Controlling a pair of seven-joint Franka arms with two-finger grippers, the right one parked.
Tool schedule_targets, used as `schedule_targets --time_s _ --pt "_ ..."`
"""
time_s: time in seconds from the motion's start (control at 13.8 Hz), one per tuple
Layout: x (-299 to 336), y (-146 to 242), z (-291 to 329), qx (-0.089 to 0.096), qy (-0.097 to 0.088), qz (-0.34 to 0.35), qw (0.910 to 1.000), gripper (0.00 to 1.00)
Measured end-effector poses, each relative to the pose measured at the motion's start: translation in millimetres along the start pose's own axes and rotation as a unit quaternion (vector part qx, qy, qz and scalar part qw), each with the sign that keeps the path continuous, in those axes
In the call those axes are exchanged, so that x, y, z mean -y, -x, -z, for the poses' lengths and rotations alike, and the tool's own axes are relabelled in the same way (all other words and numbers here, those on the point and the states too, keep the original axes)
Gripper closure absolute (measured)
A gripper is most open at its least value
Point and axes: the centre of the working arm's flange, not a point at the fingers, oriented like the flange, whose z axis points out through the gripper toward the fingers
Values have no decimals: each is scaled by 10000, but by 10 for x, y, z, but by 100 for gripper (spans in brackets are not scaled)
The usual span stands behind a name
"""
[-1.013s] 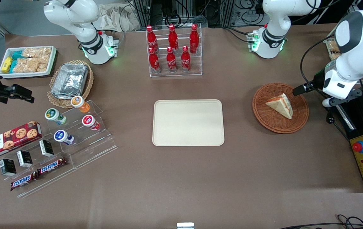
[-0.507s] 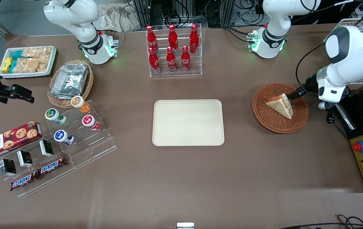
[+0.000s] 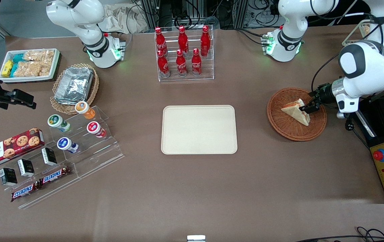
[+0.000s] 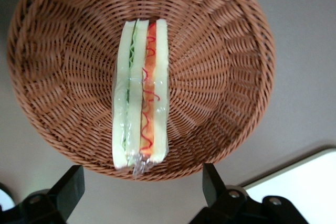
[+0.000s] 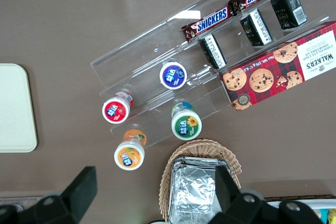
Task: Place sandwich from basket to tray
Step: 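Lower the open left gripper around the wrapped sandwich in the basket, then close the left gripper on the sandwich and lift it from the basket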
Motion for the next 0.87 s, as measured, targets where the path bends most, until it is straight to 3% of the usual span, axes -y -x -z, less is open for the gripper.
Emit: schedule_targets --time_s 0.36,0.65,0.87 --pt "10 -157 -383 255 59 396 9989 0" --pt "-6 -207 -751 354 -153 457 9982 0" --pt "-17 -207 -832 372 -202 460 9980 4"
